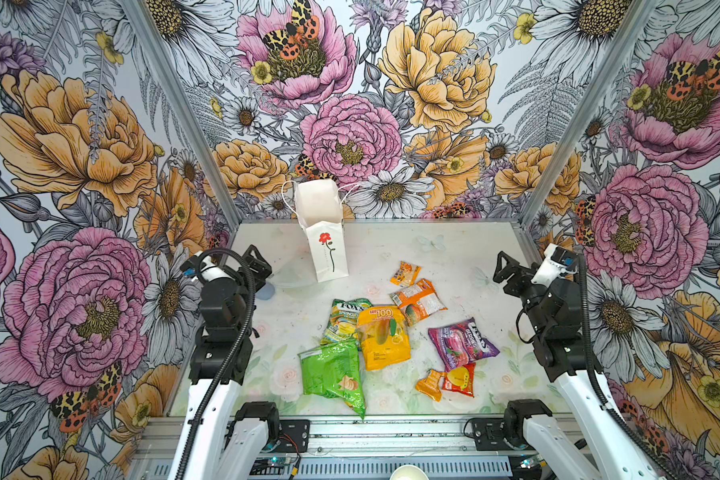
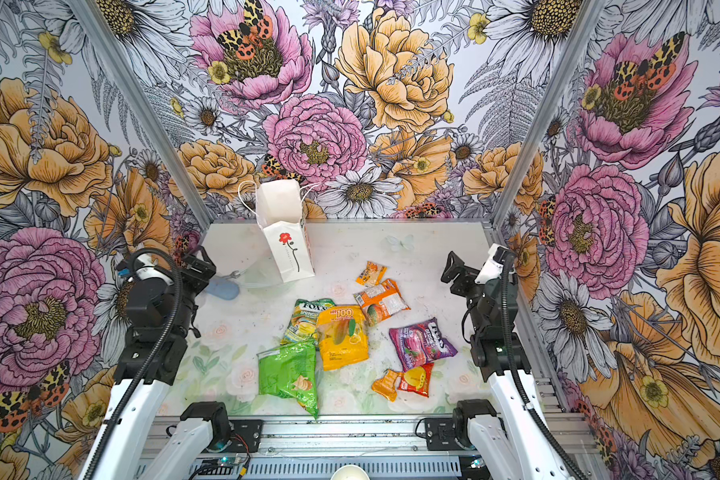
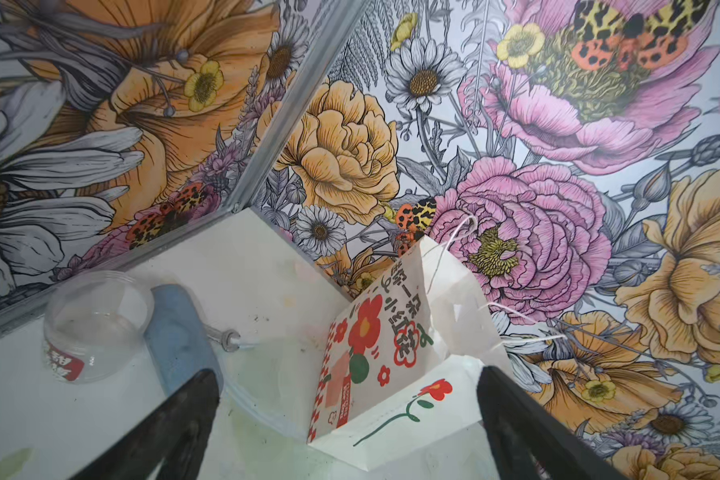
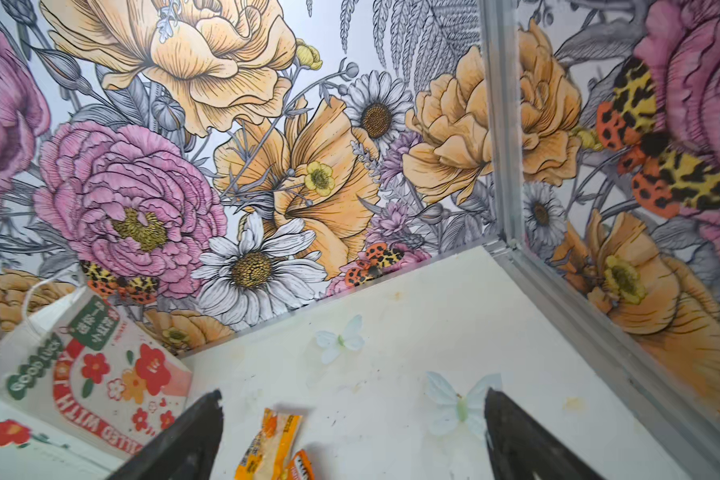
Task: Place the snacks into the paper bag
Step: 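Move the left gripper to the paper bag's rim while the right arm rises, then hold the bag rim with the left gripper while the right reaches the green chip bag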
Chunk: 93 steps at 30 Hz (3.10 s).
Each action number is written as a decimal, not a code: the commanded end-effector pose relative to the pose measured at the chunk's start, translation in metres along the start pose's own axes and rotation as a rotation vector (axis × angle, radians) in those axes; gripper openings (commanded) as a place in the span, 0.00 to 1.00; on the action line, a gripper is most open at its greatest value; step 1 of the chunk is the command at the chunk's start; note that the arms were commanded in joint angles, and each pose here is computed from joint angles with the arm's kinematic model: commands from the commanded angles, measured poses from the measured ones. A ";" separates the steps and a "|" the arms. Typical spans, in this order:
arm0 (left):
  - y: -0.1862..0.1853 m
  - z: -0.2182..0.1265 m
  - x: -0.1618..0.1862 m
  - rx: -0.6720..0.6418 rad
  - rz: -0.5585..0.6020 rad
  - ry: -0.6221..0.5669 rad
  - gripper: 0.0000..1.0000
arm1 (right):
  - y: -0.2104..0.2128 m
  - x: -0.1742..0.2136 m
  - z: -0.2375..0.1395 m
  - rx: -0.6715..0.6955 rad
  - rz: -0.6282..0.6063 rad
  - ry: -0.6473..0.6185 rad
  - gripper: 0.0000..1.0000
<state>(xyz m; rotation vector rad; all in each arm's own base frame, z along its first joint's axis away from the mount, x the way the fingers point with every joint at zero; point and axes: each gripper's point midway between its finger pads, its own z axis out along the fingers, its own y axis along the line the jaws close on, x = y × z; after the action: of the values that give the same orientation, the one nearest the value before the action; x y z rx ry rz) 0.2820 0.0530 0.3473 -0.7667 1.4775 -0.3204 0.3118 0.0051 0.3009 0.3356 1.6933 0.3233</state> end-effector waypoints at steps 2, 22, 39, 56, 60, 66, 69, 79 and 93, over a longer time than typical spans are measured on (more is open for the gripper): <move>-0.008 -0.021 -0.009 0.081 0.006 0.058 0.99 | 0.022 0.021 -0.006 -0.143 0.098 0.120 1.00; -0.093 0.095 0.107 0.021 0.176 0.578 0.99 | 0.051 0.009 -0.032 -0.134 0.063 0.202 0.96; -0.087 0.195 0.132 -0.109 0.179 0.653 0.80 | 0.058 0.021 -0.032 -0.133 0.052 0.243 0.95; -0.063 0.234 0.154 -0.178 0.230 0.727 0.28 | 0.065 0.055 -0.011 -0.090 0.031 0.433 0.93; -0.066 0.232 0.150 -0.169 0.231 0.721 0.14 | 0.062 0.064 -0.008 -0.052 0.016 0.473 0.92; -0.074 0.226 0.141 -0.148 0.239 0.707 0.01 | 0.065 0.070 -0.006 -0.038 0.001 0.499 0.91; -0.077 0.220 0.134 -0.146 0.255 0.687 0.00 | 0.067 0.072 -0.006 -0.034 -0.008 0.505 0.91; -0.080 0.167 0.088 -0.121 0.262 0.531 0.00 | 0.087 0.109 -0.018 -0.032 -0.056 0.609 0.88; -0.027 0.100 0.062 -0.144 0.146 0.409 0.00 | 0.243 0.258 -0.090 -0.264 -0.237 0.907 0.87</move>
<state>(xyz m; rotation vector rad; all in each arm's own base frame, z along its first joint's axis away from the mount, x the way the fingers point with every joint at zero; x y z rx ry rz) 0.3950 0.0084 0.2808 -0.6998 2.0721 -0.2659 0.1949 0.2935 0.1579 -0.2842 2.5512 0.4881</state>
